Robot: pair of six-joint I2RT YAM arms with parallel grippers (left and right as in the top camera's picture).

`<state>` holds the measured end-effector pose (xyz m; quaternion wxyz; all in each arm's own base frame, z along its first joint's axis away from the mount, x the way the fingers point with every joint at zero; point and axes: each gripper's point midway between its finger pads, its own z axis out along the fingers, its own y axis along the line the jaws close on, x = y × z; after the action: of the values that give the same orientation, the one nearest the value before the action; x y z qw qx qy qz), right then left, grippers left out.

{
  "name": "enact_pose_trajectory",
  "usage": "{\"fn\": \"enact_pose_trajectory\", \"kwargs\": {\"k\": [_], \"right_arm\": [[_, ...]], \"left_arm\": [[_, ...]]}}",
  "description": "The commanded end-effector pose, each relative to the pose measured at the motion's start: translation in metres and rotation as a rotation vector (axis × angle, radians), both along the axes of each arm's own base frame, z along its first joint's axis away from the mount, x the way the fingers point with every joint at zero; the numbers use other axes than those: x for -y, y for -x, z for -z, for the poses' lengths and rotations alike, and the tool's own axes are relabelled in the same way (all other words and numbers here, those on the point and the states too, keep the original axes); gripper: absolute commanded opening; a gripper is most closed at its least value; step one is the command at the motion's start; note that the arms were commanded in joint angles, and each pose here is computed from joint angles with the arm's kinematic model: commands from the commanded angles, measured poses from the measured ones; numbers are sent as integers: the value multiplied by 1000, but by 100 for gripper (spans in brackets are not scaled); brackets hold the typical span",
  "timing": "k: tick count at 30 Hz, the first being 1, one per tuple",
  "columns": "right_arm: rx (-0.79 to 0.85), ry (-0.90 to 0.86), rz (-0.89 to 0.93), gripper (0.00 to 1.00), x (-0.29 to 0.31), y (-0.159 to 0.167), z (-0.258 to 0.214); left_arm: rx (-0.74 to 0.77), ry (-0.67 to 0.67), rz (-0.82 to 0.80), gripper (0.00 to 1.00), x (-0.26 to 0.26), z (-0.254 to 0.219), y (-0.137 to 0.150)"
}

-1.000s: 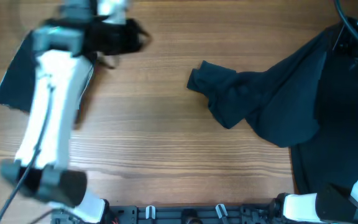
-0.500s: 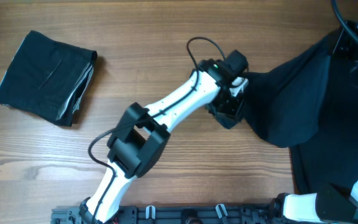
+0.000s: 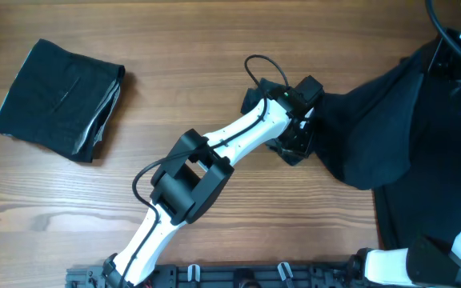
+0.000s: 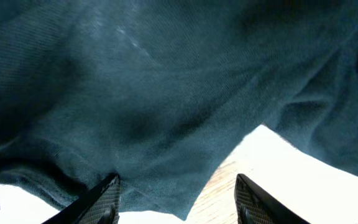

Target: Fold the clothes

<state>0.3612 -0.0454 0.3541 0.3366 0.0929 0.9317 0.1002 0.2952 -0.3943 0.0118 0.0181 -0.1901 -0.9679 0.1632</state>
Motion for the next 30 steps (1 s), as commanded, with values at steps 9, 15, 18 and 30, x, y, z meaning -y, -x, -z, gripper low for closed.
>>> {"fn": "enact_pose_trajectory", "kwargs": {"k": [9,15,18,30], "right_arm": [[-4,15,-9,5,0,0,0],[-12,13,-9,6,-1,2,1],[-11,13,-9,6,-1,2,1],[-11,14,-9,5,-1,2,1]], "left_arm": [[19,-78,47,55,10,10,30],[123,-183,17,52,-6,30,21],[179,-228,7,52,-14,31,11],[195,-286,8,4,-28,42,12]]}}
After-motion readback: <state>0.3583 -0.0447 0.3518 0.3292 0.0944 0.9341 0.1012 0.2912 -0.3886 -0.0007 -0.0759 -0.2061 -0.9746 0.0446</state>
